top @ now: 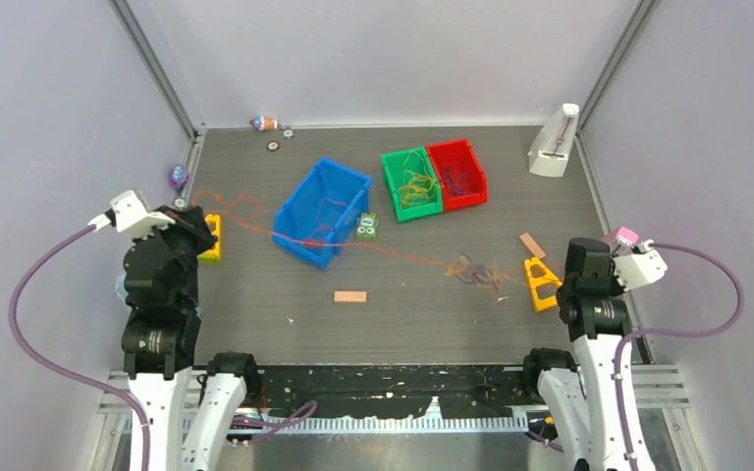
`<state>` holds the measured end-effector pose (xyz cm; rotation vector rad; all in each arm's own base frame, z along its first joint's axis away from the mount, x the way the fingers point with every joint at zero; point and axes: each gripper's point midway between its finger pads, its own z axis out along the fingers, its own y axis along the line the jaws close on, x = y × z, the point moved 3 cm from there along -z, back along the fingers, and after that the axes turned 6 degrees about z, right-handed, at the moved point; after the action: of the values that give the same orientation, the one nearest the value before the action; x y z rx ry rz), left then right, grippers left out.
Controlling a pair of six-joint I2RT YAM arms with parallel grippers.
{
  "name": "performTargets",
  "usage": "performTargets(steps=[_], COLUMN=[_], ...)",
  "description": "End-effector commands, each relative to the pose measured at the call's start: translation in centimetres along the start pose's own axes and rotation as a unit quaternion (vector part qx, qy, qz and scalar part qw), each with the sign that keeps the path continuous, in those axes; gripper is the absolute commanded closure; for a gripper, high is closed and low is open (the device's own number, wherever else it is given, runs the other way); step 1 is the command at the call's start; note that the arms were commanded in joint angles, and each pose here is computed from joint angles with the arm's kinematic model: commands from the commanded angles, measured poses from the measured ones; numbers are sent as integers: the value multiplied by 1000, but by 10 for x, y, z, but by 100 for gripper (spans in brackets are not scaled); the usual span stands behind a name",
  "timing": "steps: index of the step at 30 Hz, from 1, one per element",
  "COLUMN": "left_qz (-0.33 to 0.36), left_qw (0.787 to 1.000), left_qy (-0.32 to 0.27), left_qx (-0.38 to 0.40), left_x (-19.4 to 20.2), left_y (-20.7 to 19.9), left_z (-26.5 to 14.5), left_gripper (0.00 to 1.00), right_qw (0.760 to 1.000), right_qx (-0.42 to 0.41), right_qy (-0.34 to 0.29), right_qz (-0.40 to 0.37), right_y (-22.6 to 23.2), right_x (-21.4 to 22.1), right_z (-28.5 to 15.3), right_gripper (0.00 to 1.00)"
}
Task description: Untangle the cables
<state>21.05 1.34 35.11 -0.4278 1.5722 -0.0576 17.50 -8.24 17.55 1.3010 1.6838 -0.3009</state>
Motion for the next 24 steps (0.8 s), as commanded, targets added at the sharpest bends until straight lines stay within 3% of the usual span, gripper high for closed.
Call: performTargets(steps=[1,6,10,12,13,15,16,17,18,24], left_qz=[-3,4,-1,-7,-10,-13,-11,-7,-2,22], left_qw=[997,991,998,989,984,979,978,978,978,971], left_qy=[-40,-63,-48,-25,-14,-6,-7,-10,-15,-48], left_qx=[-71,-119,45,149,178,202,208,209,210,231], left_x=[-33,-51,-43,-35,-33,-34,-36,-40,-46,-88], left_y=[21,34,-15,-47,-56,-65,-68,-69,-69,-81], left_z=[-5,-8,5,7,6,5,3,0,-2,-22], left_gripper=[100,100,100,100,100,100,100,100,100,100], right_qw=[995,988,998,994,982,954,942,925,916,888], right_qx=[34,68,-20,-104,-172,-269,-297,-340,-361,-418], right_qy=[-52,-88,-25,30,63,101,111,128,123,139], right_qz=[73,104,52,-1,-39,-90,-107,-113,-119,-133], right_y=[-19,-33,0,27,45,68,74,83,87,96], right_x=[-19,-31,-13,3,11,25,29,35,33,40], right_z=[-2,-6,2,2,-5,-16,-20,-29,-33,-46], right_gripper=[89,95,85,92,69,38,30,8,2,5])
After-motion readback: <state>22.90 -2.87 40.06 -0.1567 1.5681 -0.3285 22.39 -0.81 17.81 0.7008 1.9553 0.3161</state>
